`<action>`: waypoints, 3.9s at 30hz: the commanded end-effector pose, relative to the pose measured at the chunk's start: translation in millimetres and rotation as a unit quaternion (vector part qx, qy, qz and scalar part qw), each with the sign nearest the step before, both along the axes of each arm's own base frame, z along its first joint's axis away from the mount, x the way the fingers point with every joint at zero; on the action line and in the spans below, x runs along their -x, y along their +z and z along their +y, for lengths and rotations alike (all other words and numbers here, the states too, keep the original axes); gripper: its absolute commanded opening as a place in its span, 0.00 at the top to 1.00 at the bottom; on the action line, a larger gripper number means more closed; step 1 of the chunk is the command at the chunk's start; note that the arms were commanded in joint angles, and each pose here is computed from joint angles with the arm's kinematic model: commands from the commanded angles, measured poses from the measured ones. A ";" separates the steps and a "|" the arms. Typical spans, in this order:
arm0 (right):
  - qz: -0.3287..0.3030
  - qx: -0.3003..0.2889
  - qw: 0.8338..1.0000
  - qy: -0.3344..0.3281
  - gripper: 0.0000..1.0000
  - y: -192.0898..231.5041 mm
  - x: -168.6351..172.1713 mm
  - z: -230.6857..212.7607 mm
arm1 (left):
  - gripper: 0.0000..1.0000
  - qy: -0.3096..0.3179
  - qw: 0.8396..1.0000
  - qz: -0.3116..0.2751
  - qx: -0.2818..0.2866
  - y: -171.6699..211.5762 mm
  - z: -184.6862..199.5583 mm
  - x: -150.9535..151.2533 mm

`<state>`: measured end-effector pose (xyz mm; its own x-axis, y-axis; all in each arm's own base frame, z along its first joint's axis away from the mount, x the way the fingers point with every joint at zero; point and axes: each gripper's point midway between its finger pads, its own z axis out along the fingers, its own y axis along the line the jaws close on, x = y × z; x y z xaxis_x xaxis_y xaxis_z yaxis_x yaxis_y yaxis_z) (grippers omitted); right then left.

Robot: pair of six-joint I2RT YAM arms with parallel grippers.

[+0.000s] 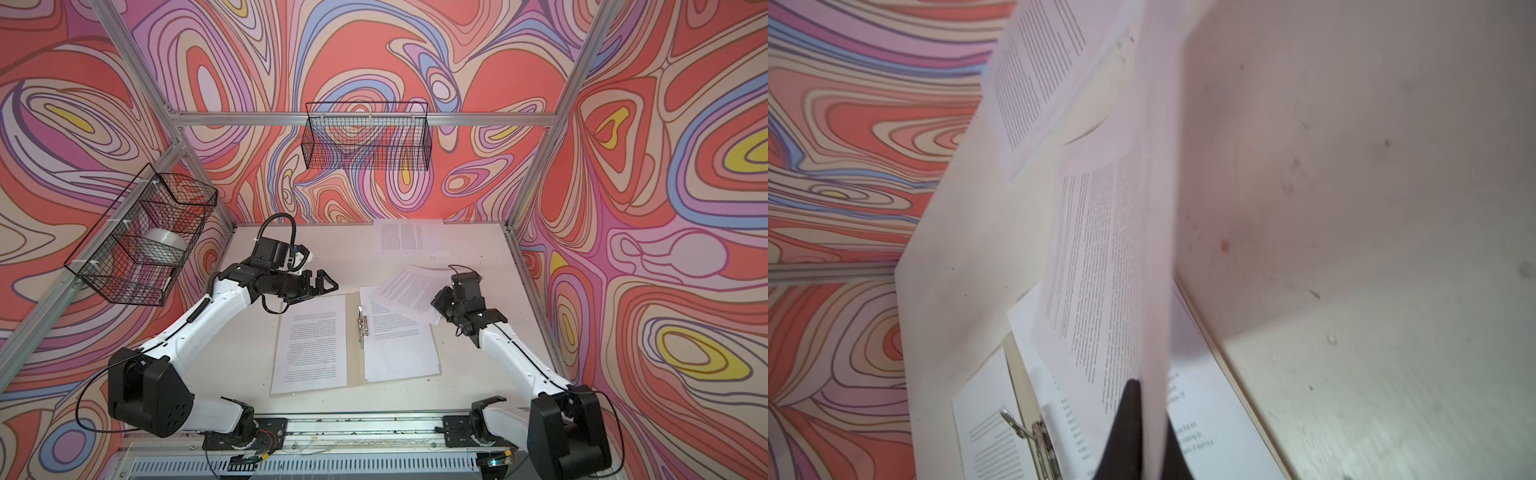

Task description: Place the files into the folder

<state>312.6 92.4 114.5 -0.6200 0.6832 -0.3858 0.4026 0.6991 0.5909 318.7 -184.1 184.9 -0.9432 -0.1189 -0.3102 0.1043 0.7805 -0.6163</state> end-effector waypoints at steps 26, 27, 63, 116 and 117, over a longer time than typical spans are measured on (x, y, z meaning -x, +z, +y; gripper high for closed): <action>-0.047 0.198 0.975 0.090 0.02 42.6 7.3 2.3 | 0.00 -0.110 0.994 -0.021 -0.011 15.9 -85.3 47.5; -0.041 0.185 0.977 0.102 0.04 40.1 -4.1 -3.1 | 0.00 -0.122 0.992 -0.017 -0.013 10.7 -99.9 51.5; 0.137 0.043 0.953 0.267 0.21 -106.6 -90.4 2.0 | 0.00 -0.158 0.969 0.167 -0.092 -170.1 -186.4 103.9; 0.079 -0.108 0.948 0.288 0.18 -8.9 -10.1 37.2 | 0.00 -0.168 0.966 0.171 -0.096 -185.3 -178.9 113.3; 0.080 -0.111 0.949 0.282 0.17 -9.3 -8.9 35.2 | 0.00 -0.168 0.966 0.171 -0.096 -185.1 -179.1 113.2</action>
